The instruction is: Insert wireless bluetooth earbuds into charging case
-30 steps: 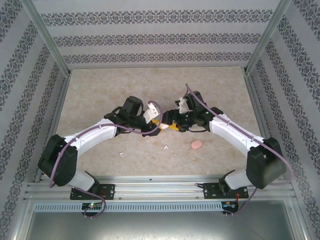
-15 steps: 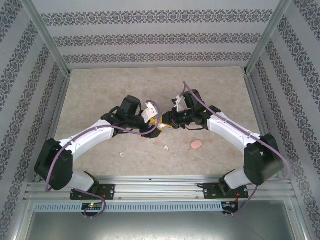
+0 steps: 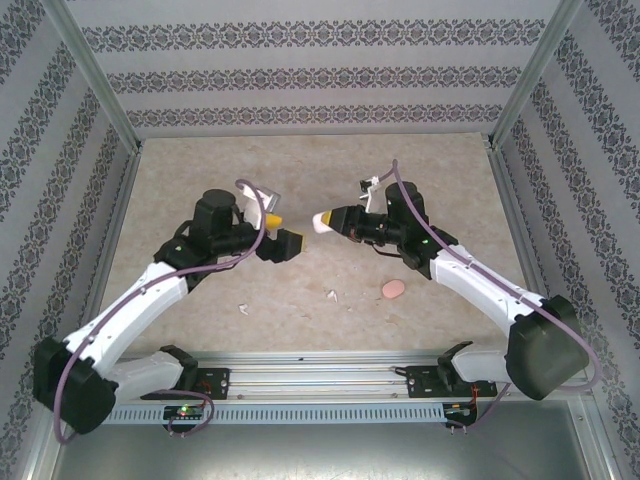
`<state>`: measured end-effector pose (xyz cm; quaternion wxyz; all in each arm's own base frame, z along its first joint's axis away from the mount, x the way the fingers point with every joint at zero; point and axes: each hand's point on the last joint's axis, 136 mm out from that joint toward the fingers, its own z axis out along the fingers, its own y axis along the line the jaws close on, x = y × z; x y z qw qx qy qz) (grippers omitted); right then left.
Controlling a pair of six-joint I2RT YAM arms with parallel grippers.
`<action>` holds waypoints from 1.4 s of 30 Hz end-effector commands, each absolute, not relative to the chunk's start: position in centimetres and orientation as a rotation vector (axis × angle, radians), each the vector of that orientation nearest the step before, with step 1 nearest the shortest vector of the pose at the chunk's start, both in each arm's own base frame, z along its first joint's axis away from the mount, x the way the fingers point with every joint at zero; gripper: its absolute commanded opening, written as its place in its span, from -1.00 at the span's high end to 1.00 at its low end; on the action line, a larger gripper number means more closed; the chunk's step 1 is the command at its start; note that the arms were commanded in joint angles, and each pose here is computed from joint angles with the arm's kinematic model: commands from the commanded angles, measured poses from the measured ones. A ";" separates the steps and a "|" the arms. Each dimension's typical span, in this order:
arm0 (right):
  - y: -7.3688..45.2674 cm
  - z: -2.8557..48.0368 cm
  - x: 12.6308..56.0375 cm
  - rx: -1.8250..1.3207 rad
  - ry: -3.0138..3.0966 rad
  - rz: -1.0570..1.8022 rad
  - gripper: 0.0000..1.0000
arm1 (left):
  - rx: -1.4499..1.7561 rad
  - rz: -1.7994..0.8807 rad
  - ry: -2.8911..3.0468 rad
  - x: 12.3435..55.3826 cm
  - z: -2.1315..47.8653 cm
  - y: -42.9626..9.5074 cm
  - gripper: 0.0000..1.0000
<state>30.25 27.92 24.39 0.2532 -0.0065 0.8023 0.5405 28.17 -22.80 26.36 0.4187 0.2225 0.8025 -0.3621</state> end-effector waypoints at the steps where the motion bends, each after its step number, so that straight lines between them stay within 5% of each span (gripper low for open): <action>1: 29.8 29.3 31.0 -0.111 1.959 1.553 0.89 | 0.424 -0.988 1.974 28.8 29.0 -21.8 -0.85; 12: 33.0 34.7 29.8 -0.245 1.733 1.717 0.87 | 0.387 -1.257 1.863 28.6 32.8 -21.7 -0.60; 17: 33.0 36.5 29.3 -0.278 1.661 1.747 0.84 | 0.403 -1.386 1.789 29.2 34.6 -22.5 -0.37; 26: 33.3 37.1 28.4 -0.327 1.618 1.783 0.84 | 0.428 -1.538 1.680 29.5 36.7 -23.3 0.39; 32: 33.1 37.3 28.7 -0.317 1.606 1.774 0.84 | 0.455 -1.573 1.672 29.3 36.8 -23.6 0.56; 36: 33.4 37.3 28.8 -0.327 1.613 1.779 0.79 | 0.502 -1.544 1.645 28.6 36.8 -23.5 0.86; 42: 34.0 36.6 28.8 -0.348 1.655 1.804 0.54 | 0.608 -1.449 1.592 27.1 37.3 -23.1 1.00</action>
